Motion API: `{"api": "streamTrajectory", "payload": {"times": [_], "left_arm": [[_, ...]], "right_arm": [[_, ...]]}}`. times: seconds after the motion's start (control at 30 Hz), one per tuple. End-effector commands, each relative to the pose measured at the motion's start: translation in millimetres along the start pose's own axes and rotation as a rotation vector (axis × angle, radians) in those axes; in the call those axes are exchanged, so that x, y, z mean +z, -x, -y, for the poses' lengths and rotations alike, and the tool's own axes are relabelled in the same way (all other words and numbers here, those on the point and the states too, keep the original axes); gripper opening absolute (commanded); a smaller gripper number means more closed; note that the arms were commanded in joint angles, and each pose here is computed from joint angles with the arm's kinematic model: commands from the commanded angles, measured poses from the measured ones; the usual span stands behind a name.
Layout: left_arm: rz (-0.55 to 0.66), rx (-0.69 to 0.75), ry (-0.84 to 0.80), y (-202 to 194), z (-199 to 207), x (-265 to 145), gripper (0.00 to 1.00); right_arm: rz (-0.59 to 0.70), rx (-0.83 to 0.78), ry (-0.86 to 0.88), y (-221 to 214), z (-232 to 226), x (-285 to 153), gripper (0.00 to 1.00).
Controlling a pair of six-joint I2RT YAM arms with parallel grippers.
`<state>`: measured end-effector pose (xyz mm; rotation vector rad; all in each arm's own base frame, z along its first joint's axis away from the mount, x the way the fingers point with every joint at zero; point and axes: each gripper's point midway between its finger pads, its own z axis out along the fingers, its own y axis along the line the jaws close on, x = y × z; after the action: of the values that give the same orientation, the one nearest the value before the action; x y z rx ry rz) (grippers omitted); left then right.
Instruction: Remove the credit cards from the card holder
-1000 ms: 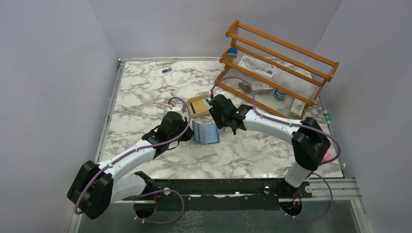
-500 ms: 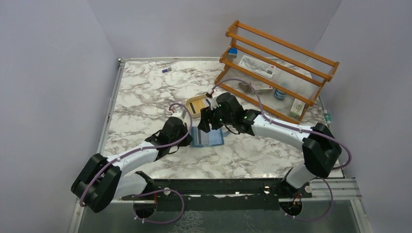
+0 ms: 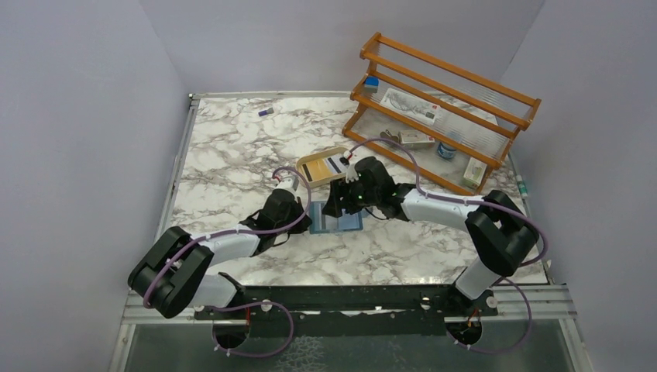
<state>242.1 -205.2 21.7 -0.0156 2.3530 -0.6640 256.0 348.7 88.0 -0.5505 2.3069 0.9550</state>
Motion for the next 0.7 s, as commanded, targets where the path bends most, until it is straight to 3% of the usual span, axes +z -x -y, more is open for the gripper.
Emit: {"api": "streamTrajectory", "payload": {"times": [0.0, 0.33, 0.67], "left_arm": [[-0.079, 0.002, 0.047, -28, -18, 3, 0.0], [-0.075, 0.004, 0.052, -26, -19, 2, 0.0], [-0.079, -0.002, 0.04, -27, -16, 3, 0.0]], "right_arm": [[-0.004, 0.028, -0.005, -12, 13, 5, 0.68], [-0.046, 0.08, -0.025, -44, 41, 9, 0.67], [-0.054, 0.189, 0.17, -55, 14, 23, 0.67]]}}
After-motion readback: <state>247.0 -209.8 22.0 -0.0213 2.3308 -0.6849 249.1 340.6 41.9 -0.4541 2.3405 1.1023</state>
